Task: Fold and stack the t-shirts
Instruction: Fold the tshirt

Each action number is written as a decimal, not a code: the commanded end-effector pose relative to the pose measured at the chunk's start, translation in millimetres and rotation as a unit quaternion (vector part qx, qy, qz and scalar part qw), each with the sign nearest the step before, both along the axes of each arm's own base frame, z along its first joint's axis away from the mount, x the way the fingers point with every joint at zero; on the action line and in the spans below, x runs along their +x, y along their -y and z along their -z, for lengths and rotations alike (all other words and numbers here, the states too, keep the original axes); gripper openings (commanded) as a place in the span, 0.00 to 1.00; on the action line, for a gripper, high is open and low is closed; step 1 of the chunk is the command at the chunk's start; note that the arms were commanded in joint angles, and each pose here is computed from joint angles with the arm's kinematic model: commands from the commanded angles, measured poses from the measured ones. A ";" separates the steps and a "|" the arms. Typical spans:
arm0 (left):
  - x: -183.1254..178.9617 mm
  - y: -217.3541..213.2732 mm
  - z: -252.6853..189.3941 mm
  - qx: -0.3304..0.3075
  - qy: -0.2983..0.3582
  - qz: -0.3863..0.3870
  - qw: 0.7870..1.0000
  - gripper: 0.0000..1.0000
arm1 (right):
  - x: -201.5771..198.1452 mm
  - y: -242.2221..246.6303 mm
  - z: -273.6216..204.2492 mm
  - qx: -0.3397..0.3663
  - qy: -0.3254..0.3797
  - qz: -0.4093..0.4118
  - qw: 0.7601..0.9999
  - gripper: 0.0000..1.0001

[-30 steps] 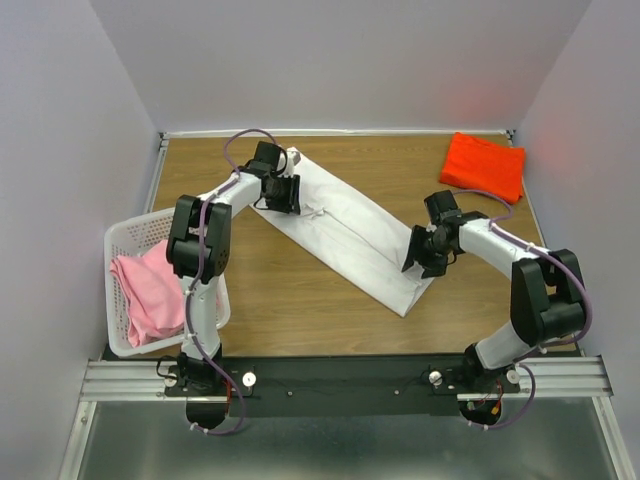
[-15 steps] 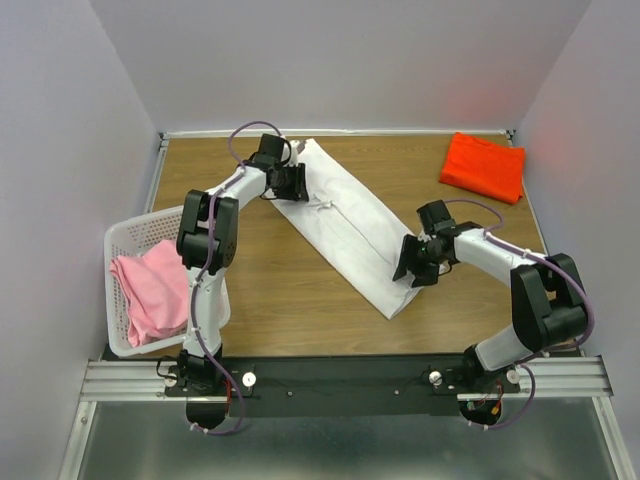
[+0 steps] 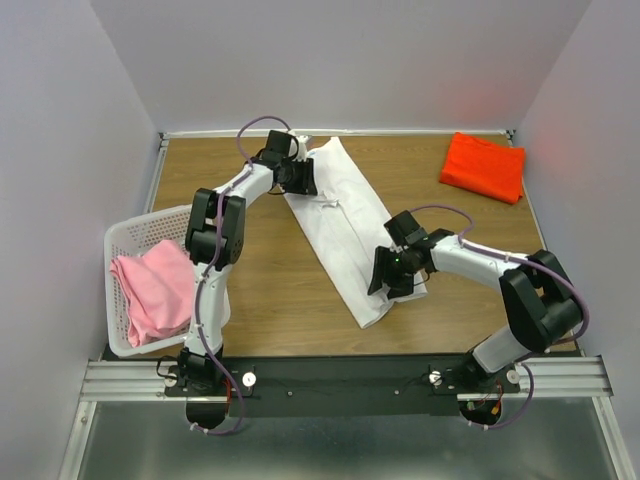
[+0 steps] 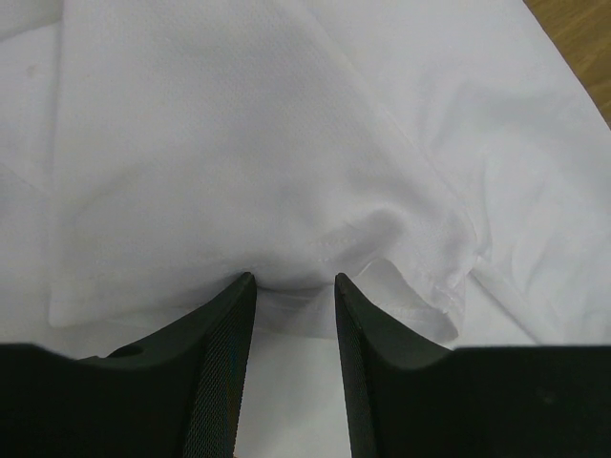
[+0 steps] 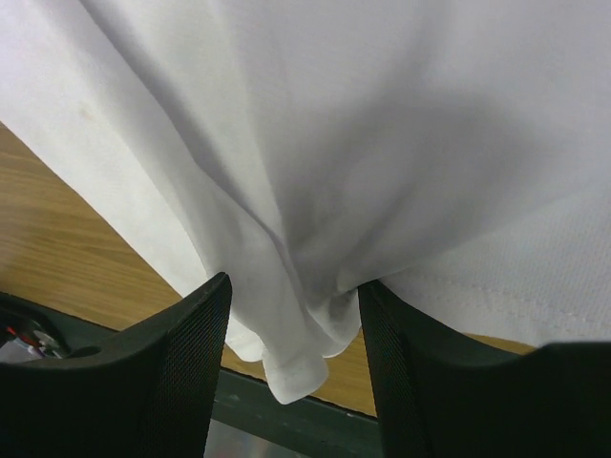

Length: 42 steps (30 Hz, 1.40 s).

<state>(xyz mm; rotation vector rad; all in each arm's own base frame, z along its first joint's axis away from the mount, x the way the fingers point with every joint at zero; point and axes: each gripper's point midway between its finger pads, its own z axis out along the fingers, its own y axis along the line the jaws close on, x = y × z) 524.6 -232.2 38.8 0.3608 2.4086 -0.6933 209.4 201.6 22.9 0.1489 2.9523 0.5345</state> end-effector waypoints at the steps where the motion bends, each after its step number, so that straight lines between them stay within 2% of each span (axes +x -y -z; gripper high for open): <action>1: -20.9 1.5 48.8 0.016 -0.061 0.019 0.998 0.47 | -3.7 -17.6 10.0 -0.013 -0.013 -0.010 1.000 0.63; 14: 12.4 19.2 40.6 0.000 -0.035 0.042 0.998 0.48 | 0.4 -94.6 14.1 -0.001 -0.009 -0.099 0.995 0.63; 25: 33.5 31.2 28.8 -0.023 -0.014 0.046 0.999 0.50 | 4.9 -111.0 -4.0 0.011 0.014 -0.122 0.992 0.66; 31: 50.5 42.8 -21.4 -0.059 0.032 0.051 0.996 0.52 | 7.9 -93.8 -27.5 -0.015 0.039 -0.098 0.994 0.69; 35: 53.8 49.8 -75.6 -0.086 0.077 0.060 0.991 0.54 | 1.7 -69.3 -46.3 -0.045 0.051 -0.062 0.996 0.71; 38: 46.9 51.3 -108.1 -0.100 0.097 0.069 0.988 0.54 | -1.1 -47.4 -61.0 -0.066 0.071 -0.029 0.995 0.75; 42: 23.1 47.4 -124.8 -0.097 0.099 0.080 0.987 0.54 | -7.0 -27.7 -51.3 -0.091 0.055 -0.006 0.994 0.77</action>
